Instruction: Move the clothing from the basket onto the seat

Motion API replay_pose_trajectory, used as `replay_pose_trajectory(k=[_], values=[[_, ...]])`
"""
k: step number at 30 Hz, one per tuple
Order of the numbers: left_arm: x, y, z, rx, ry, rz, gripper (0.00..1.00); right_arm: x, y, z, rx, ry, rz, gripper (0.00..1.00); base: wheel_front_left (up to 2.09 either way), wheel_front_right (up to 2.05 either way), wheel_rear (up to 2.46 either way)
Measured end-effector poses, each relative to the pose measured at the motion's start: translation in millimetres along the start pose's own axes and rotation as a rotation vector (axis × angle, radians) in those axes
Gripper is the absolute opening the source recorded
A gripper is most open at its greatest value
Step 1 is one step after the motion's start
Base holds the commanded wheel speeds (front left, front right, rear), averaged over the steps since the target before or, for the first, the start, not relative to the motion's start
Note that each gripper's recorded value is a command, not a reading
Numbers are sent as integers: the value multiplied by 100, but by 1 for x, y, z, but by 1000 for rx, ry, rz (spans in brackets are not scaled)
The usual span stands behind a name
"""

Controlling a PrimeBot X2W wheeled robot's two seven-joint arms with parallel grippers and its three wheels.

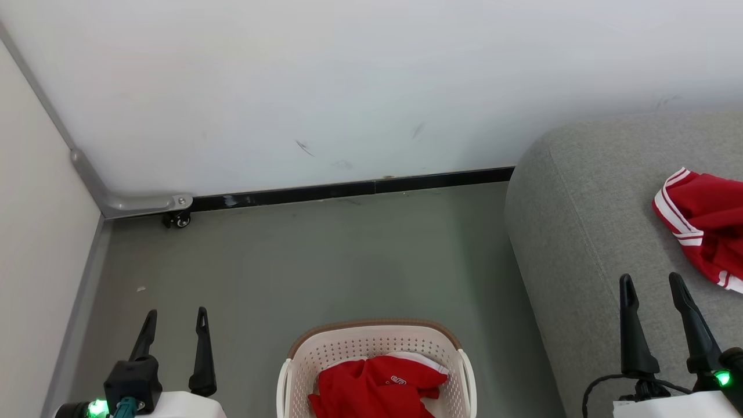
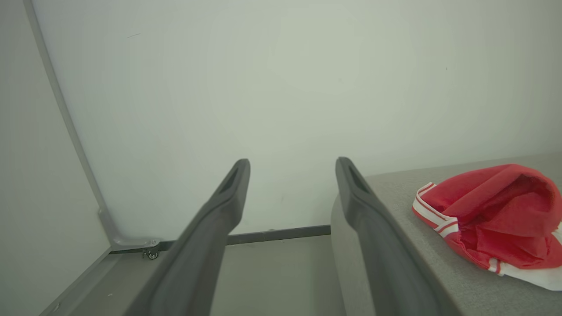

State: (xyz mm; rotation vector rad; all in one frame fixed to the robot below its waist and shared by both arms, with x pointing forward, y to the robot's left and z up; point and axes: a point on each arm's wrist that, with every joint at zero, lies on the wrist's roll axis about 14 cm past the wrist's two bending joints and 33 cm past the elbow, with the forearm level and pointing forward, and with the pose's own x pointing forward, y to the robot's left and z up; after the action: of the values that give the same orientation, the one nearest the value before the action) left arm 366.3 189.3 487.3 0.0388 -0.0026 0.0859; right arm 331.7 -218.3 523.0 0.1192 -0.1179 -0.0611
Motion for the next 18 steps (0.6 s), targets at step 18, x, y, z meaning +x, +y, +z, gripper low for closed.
replay_pose_trajectory(k=[18], values=[[2, -3, 4, -4, -13, -15, 100, 0, 2, -1, -2, 15, 5, 100, 0, 0, 0]])
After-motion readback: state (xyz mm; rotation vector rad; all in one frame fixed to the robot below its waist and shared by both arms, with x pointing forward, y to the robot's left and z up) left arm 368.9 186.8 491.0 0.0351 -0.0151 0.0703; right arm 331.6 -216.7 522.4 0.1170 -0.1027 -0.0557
